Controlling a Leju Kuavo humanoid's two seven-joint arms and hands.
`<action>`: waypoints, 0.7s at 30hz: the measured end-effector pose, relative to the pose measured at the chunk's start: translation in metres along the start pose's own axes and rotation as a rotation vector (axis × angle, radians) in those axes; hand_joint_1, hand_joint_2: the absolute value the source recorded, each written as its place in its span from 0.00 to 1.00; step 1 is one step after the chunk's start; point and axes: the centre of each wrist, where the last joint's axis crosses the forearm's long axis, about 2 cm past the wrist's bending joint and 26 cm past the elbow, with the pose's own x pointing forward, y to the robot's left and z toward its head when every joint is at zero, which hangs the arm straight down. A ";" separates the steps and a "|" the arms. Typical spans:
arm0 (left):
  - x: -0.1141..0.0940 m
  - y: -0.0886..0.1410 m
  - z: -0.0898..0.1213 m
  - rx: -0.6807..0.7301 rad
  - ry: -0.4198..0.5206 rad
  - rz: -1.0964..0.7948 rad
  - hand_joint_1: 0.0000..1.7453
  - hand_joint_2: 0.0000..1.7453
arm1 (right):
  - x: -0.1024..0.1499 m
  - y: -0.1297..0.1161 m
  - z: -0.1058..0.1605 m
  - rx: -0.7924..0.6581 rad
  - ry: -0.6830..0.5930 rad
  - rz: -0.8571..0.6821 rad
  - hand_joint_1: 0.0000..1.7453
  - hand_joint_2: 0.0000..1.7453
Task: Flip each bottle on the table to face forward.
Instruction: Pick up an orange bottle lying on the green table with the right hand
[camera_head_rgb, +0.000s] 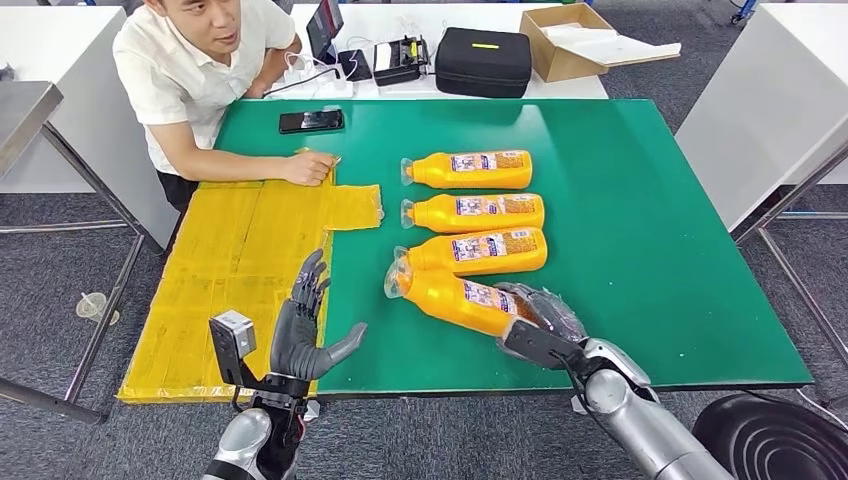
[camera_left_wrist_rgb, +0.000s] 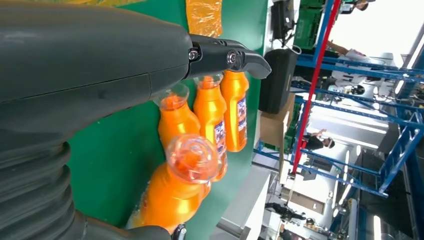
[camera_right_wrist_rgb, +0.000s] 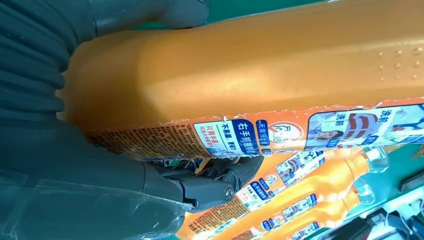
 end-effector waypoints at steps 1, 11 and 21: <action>-0.001 0.000 0.000 0.000 0.004 0.006 0.00 1.00 | 0.001 0.001 0.000 -0.004 -0.005 -0.009 1.00 1.00; -0.015 0.000 0.020 0.019 0.131 0.264 0.00 1.00 | 0.052 -0.005 -0.023 -0.318 -0.290 -0.315 1.00 1.00; -0.017 -0.002 0.007 -0.084 0.173 0.267 0.00 1.00 | 0.102 0.009 -0.072 -0.325 -0.396 -0.368 1.00 1.00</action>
